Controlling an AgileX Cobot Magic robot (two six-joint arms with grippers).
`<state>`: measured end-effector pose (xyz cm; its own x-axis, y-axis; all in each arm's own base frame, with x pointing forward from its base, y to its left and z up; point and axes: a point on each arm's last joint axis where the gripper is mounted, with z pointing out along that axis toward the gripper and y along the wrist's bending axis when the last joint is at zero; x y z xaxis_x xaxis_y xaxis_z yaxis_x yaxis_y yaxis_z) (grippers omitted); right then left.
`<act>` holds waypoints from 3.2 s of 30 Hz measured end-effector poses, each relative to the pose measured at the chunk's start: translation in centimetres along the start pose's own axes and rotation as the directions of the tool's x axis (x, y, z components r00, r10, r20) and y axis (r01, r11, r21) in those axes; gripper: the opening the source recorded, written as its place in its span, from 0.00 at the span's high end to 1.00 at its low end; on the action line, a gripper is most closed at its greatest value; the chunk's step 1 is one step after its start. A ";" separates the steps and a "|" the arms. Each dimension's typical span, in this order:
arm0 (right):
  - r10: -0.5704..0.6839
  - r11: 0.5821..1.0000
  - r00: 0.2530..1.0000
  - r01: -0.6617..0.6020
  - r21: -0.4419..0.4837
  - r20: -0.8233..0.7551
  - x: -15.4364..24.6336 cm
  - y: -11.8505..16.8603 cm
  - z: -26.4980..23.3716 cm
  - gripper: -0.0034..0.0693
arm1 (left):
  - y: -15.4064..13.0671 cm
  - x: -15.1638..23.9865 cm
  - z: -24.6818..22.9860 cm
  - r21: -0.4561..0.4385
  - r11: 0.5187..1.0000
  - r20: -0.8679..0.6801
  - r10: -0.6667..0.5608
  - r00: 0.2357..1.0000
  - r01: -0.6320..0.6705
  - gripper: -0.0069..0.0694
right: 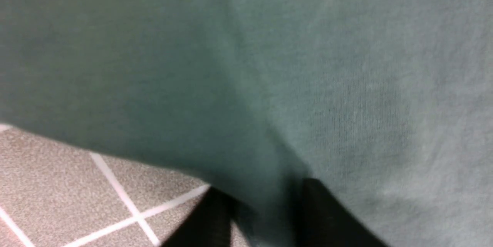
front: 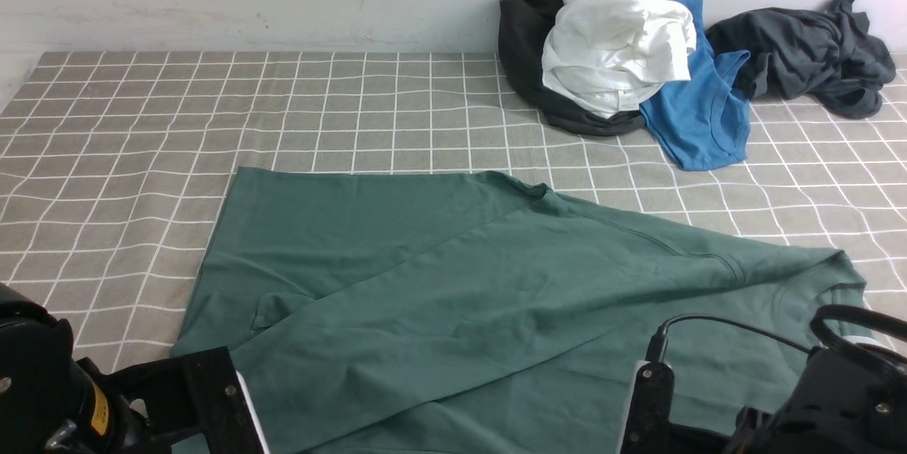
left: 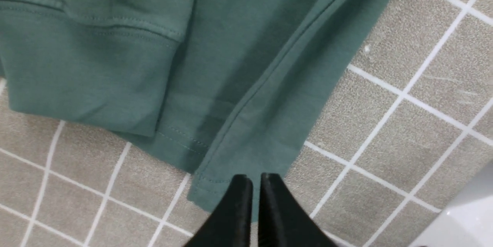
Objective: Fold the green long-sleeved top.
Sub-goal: Use both arms simultaneously to clamp the lower edge of the clothing fabric, then use both arms to drag the lower edge of the fabric forward and fold it over the upper edge
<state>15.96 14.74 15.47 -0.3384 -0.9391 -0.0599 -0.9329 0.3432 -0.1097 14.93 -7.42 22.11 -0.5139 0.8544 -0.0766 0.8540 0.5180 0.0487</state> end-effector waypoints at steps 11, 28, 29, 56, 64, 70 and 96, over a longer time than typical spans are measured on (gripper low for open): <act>0.014 1.000 1.000 -0.014 0.000 0.001 -0.8 -0.5 -0.9 0.93 | -1.1 1.3 3.7 -0.007 0.998 0.056 0.062 0.997 -0.061 0.74; 0.037 0.999 0.999 -0.037 -0.016 0.015 -1.1 -0.4 -1.1 0.93 | 0.5 -0.7 7.1 -0.033 0.995 0.043 0.091 0.995 -0.089 0.31; 0.038 0.999 0.999 -0.038 -0.017 0.015 -1.1 -0.4 -1.1 0.93 | 0.4 -0.6 7.1 -0.027 0.996 0.035 0.091 0.995 -0.090 0.37; 0.200 0.965 0.960 -0.227 0.129 0.197 -3.5 -14.0 -10.8 0.93 | 11.9 -8.1 -5.5 -0.159 0.986 0.147 -0.022 0.989 0.045 0.89; 0.241 0.953 0.939 -0.277 0.123 0.245 -6.0 -22.3 -9.6 0.93 | 20.6 -11.9 -3.3 -0.189 0.975 0.167 -0.086 0.982 0.118 0.89; 0.266 0.945 0.932 -0.302 0.123 0.247 -7.7 -26.5 -5.8 0.93 | 25.6 -14.2 -0.1 -0.243 0.957 0.221 -0.101 0.970 0.155 0.89; 0.519 0.852 0.799 -0.512 -0.108 0.305 -10.5 -28.1 -3.0 0.40 | 29.7 -14.6 2.9 -0.115 0.851 0.278 -0.467 0.839 0.512 0.44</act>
<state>45.40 14.89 22.18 -0.7168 -0.5661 -0.4072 -0.6347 0.7715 0.0447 48.07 -4.64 21.84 -0.8077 0.4641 -0.3636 0.4549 0.8829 0.1163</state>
